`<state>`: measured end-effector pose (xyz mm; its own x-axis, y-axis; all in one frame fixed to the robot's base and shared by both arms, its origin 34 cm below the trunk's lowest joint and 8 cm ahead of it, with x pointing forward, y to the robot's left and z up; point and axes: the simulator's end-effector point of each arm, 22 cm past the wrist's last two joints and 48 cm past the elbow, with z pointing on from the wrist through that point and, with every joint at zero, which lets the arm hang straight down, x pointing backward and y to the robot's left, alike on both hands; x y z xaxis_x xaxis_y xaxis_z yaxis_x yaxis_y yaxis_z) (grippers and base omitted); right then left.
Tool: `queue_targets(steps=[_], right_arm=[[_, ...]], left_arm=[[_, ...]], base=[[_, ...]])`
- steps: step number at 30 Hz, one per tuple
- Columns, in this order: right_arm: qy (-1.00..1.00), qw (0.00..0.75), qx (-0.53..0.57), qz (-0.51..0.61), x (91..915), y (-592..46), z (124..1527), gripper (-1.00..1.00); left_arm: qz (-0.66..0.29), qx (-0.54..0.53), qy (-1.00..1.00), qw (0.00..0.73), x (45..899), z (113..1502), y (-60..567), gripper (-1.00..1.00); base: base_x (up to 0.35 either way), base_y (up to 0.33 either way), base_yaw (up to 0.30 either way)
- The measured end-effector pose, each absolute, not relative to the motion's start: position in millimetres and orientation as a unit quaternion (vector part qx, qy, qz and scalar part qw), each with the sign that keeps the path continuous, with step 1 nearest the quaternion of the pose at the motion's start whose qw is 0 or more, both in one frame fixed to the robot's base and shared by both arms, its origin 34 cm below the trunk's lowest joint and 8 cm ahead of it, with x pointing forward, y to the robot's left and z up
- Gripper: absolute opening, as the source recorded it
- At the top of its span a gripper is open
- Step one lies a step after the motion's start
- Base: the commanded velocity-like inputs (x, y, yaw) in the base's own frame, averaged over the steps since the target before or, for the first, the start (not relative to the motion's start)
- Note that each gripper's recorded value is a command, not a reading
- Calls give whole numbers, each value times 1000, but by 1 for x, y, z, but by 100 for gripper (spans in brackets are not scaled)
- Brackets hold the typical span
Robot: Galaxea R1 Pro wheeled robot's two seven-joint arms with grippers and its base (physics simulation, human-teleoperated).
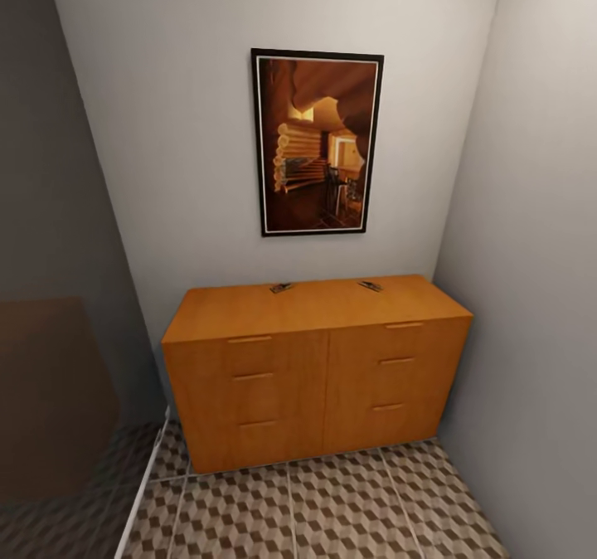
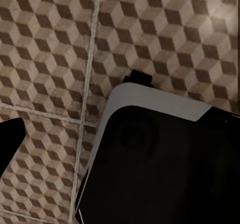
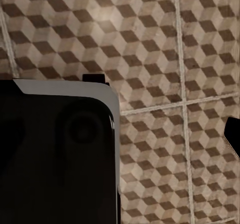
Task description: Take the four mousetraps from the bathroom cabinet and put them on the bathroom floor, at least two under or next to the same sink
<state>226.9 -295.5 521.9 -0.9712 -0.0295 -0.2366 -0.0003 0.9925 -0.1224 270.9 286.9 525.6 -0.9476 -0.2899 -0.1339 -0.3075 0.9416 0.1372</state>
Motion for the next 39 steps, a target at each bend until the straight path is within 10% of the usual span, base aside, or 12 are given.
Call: queue_targets(steps=[39], right_arm=[[990,126,-9,-64,236,-302,523,100]], left_arm=[[77,-146,978,128,316,534,284,100]], base=[[95,0,0]])
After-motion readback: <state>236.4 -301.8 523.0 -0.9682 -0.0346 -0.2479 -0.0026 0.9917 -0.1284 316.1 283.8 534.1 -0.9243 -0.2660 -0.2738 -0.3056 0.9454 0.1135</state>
